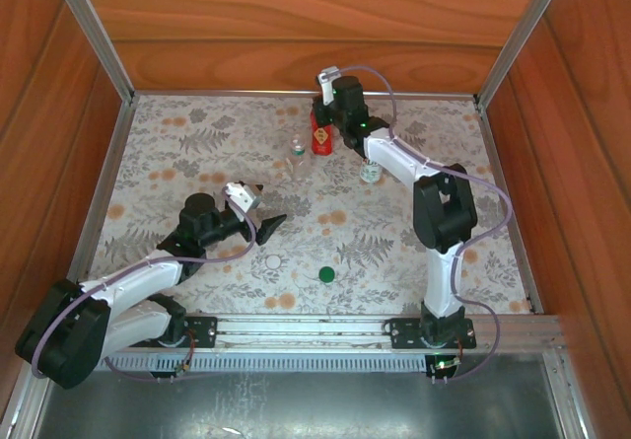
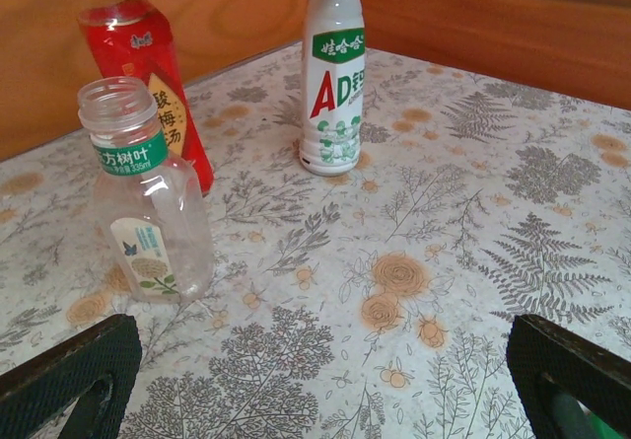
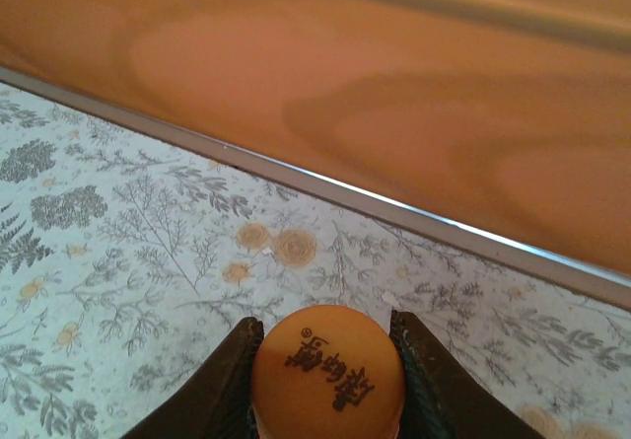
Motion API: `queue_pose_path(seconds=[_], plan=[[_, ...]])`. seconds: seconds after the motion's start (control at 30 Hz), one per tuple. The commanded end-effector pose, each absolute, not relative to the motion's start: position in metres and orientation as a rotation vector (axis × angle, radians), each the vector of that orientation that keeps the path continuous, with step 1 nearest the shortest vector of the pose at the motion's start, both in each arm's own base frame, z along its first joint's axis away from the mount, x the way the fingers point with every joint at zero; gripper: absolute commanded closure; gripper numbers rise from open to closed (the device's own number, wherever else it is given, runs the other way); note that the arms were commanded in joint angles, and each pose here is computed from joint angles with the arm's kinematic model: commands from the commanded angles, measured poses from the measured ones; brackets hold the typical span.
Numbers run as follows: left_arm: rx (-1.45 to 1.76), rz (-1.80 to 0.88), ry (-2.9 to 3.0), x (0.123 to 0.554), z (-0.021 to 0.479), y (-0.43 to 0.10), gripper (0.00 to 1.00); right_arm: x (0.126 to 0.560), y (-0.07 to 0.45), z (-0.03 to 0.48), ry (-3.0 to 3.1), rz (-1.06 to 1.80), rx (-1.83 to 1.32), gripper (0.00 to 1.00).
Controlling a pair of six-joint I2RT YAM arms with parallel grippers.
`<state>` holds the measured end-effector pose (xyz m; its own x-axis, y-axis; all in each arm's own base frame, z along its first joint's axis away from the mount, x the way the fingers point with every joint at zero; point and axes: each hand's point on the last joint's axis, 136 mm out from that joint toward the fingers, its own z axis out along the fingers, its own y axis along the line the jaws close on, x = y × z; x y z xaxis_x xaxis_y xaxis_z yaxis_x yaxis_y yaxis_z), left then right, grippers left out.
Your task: Screw on the bottle caps
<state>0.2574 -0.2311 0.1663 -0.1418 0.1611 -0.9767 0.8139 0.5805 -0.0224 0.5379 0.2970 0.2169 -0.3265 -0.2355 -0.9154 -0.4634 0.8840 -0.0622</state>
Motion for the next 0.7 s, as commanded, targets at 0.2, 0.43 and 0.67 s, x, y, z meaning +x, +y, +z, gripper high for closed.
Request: queue_pose_path(seconds=[0.2, 0.43, 0.67], plan=[[0.797, -0.651, 1.633, 0.27, 0.173, -0.228, 0.0, 0.536, 0.302, 0.218, 1.937, 0.298, -0.547, 0.69], [0.802, -0.63, 1.635, 0.278, 0.173, -0.23, 0.0, 0.525, 0.297, 0.246, 1.9, 0.297, -0.561, 0.46], [0.835, -0.547, 1.63, 0.3, 0.169, -0.235, 0.0, 0.5, 0.292, 0.269, 1.871, 0.313, -0.615, 0.29]])
